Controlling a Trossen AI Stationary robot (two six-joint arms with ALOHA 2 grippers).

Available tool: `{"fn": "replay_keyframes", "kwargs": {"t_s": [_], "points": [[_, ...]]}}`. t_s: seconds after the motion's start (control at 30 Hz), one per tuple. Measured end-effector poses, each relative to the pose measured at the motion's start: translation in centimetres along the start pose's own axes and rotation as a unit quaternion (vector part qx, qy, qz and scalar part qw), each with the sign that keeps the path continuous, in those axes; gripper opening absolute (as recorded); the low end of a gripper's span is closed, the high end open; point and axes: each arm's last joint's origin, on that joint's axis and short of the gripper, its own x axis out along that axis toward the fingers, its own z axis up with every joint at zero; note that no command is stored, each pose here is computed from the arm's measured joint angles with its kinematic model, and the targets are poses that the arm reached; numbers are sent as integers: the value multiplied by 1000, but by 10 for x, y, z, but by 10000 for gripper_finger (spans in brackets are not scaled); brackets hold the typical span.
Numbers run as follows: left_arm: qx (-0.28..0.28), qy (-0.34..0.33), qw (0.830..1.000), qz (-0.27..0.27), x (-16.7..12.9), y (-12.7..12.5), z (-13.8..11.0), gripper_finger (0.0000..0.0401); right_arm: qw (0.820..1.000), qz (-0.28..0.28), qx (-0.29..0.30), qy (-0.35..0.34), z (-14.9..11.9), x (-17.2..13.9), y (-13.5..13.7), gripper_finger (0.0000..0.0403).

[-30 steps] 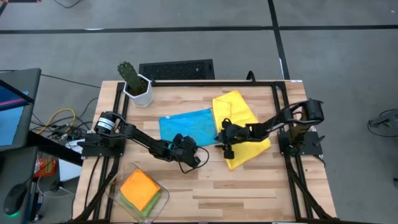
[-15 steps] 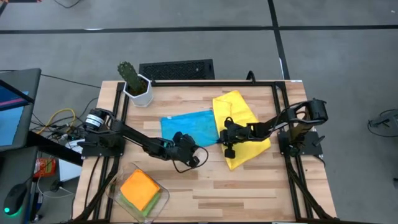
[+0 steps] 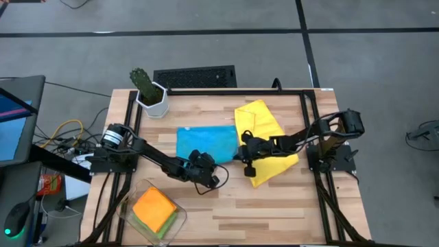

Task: Fold microfiber towels
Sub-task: Fold the blue microfiber towel

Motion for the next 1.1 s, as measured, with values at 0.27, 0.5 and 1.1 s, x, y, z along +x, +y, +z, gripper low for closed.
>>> {"fn": "replay_keyframes", "kwargs": {"t_s": [0.27, 0.5, 1.1], "points": [[-13, 12, 1000, -19, -2, -2, 1, 0, 1000, 3, -11, -12, 16, 3, 4, 27], [32, -6, 999, -12, -42, -1, 23, 0, 1000, 6, -2, 19, 10, 3, 5, 23], [-64, -89, 994, 11, 0, -9, -6, 0, 999, 9, -4, 39, 6, 3, 6, 23]]}}
